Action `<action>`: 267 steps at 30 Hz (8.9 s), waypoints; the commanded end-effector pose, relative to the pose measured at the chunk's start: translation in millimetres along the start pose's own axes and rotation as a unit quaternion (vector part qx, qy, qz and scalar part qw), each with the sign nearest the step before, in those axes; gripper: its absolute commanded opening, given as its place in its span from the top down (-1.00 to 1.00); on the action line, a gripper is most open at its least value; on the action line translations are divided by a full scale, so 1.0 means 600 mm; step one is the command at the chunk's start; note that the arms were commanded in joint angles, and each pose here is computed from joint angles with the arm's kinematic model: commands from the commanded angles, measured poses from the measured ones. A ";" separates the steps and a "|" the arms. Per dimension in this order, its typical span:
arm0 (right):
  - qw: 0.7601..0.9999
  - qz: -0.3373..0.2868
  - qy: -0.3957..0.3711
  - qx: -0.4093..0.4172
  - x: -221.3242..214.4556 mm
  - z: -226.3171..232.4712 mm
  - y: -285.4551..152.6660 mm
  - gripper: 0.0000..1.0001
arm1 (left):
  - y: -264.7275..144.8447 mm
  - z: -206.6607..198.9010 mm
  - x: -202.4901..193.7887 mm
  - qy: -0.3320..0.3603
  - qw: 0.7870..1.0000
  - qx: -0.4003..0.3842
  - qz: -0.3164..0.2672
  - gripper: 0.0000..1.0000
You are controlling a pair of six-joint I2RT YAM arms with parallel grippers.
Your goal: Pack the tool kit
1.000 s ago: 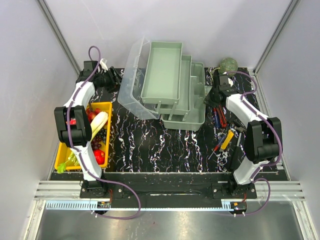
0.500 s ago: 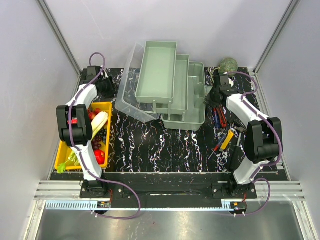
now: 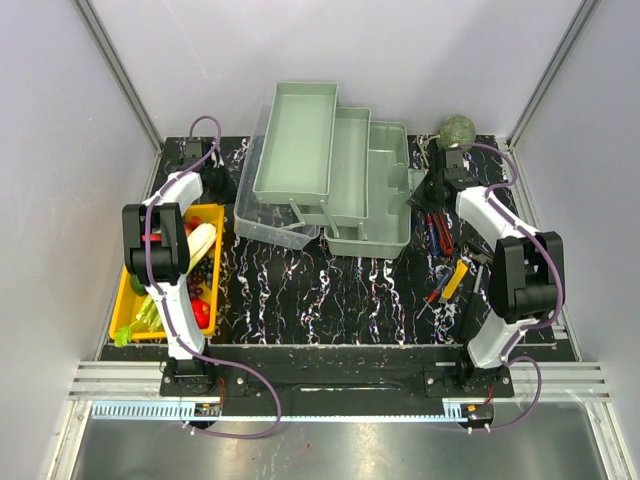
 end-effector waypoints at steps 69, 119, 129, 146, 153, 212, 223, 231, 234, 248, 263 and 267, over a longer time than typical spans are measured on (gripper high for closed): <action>0.993 -0.040 -0.001 -0.113 0.015 -0.069 -0.085 -0.19 | -0.181 -0.056 -0.057 0.043 0.991 -0.117 -0.047 1.00; 0.971 0.116 -0.157 -0.138 -0.032 -0.170 0.088 -0.10 | -0.385 -0.126 0.016 0.045 0.969 -0.179 -0.167 -0.36; 0.964 0.097 -0.155 -0.194 -0.019 -0.178 0.073 0.34 | -0.393 -0.130 0.015 0.043 0.967 -0.187 -0.167 -0.46; 0.978 -0.067 -0.102 -0.172 0.075 -0.119 -0.078 0.86 | -0.421 -0.138 0.011 0.038 0.963 -0.199 -0.177 -0.55; 0.988 -0.129 -0.082 -0.028 0.112 -0.028 -0.168 0.84 | -0.422 -0.140 0.009 0.031 0.963 -0.204 -0.173 -0.57; 0.985 -0.147 -0.078 -0.041 0.072 0.042 -0.217 -0.47 | -0.481 -0.165 -0.047 0.088 0.943 -0.301 -0.113 -0.98; 0.970 -0.018 0.078 -0.231 -0.094 -0.118 -0.232 -0.30 | -0.472 -0.182 -0.098 0.098 0.940 -0.325 -0.036 -0.98; 0.957 0.055 0.124 -0.256 -0.199 -0.168 -0.178 0.03 | -0.484 -0.171 -0.102 0.082 0.957 -0.272 -0.055 -0.98; 0.957 0.060 0.125 -0.255 -0.206 -0.173 -0.161 0.06 | -0.479 -0.172 -0.101 0.076 0.958 -0.272 -0.048 -0.98; 0.953 0.075 0.086 -0.281 -0.191 -0.184 -0.092 0.14 | -0.484 -0.192 -0.082 0.075 0.956 -0.279 -0.042 -0.98; 0.948 0.109 0.095 -0.282 -0.212 -0.205 -0.044 0.03 | -0.489 -0.200 -0.081 0.084 0.954 -0.286 -0.038 -0.98; 0.948 0.106 0.094 -0.283 -0.205 -0.205 -0.045 0.52 | -0.491 -0.200 -0.081 0.085 0.953 -0.286 -0.040 -0.98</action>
Point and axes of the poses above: each gripper's point midway between its finger pads, its own y axis out along the fingers, its own z axis along the line the jaws close on, x = y × z, the point moved 10 cm from there along -y, back along the fingers, and after that the axes turned 15 degrees about -y, right-handed, at the moved point
